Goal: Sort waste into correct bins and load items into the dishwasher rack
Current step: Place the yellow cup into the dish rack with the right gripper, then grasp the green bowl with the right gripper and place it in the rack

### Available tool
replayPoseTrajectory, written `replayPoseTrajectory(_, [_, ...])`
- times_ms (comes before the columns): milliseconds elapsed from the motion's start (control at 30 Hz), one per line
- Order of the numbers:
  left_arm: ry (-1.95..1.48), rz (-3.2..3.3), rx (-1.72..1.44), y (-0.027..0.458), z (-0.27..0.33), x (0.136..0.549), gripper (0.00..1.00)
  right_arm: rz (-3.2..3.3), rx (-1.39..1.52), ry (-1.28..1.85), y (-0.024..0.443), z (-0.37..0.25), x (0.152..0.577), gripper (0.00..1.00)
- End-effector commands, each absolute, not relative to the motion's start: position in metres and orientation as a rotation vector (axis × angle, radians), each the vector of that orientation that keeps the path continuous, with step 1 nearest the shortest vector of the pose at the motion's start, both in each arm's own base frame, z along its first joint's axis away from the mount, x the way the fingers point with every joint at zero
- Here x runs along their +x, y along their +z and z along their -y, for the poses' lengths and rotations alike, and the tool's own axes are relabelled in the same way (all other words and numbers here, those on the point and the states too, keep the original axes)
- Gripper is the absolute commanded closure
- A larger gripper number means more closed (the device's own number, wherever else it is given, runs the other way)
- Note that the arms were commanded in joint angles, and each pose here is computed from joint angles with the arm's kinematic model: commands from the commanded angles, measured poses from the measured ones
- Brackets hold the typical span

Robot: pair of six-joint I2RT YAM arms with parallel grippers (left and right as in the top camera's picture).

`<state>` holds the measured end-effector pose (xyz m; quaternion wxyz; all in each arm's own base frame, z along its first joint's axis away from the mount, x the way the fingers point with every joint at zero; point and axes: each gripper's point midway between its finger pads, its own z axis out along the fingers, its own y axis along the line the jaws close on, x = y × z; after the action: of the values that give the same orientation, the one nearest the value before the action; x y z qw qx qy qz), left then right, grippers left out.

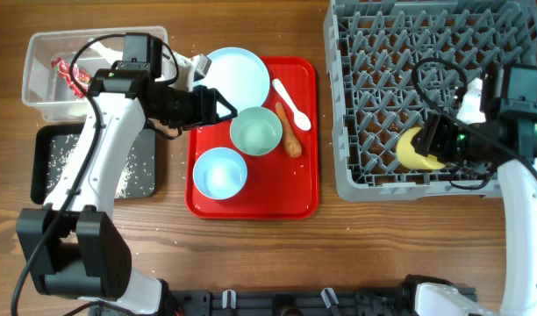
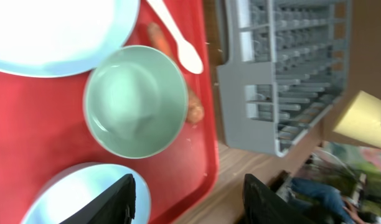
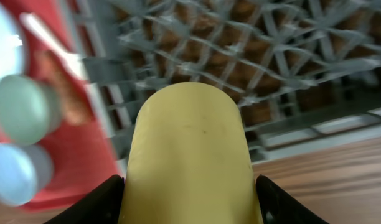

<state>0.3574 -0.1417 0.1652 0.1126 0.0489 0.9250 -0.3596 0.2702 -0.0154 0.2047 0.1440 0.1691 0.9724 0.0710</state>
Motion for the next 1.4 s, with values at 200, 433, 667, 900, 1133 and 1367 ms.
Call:
replayPoseTrajectory(200, [-0.893,-2.729,0.154,0.164,0.129,0.363,0.46,-3.033,0.465,0.000,0.142,0.015,0.290,0.53])
replayPoseTrajectory(433, [-0.868,-2.759,0.140,0.160,0.126,0.359,0.43,-3.104,0.428,-0.001,0.117,0.003,0.299,0.23])
replayPoseTrajectory(667, [-0.867,-2.761,0.140,0.160,0.126,0.358,0.39,-3.038,0.392,0.091,0.145,-0.005,0.317,0.11])
replayPoseTrajectory(900, [-0.525,-2.894,0.173,0.137,0.111,0.346,0.40,-2.852,0.044,0.440,0.212,-0.086,0.352,0.14])
replayPoseTrajectory(1133, [-0.105,-2.814,0.369,0.133,0.156,0.344,0.34,-2.762,-0.001,0.547,0.223,-0.130,0.365,0.19])
replayPoseTrajectory(1367, [-0.111,-2.837,-0.344,0.131,0.076,0.366,0.26,-2.855,0.056,0.517,0.160,-0.231,0.371,0.39])
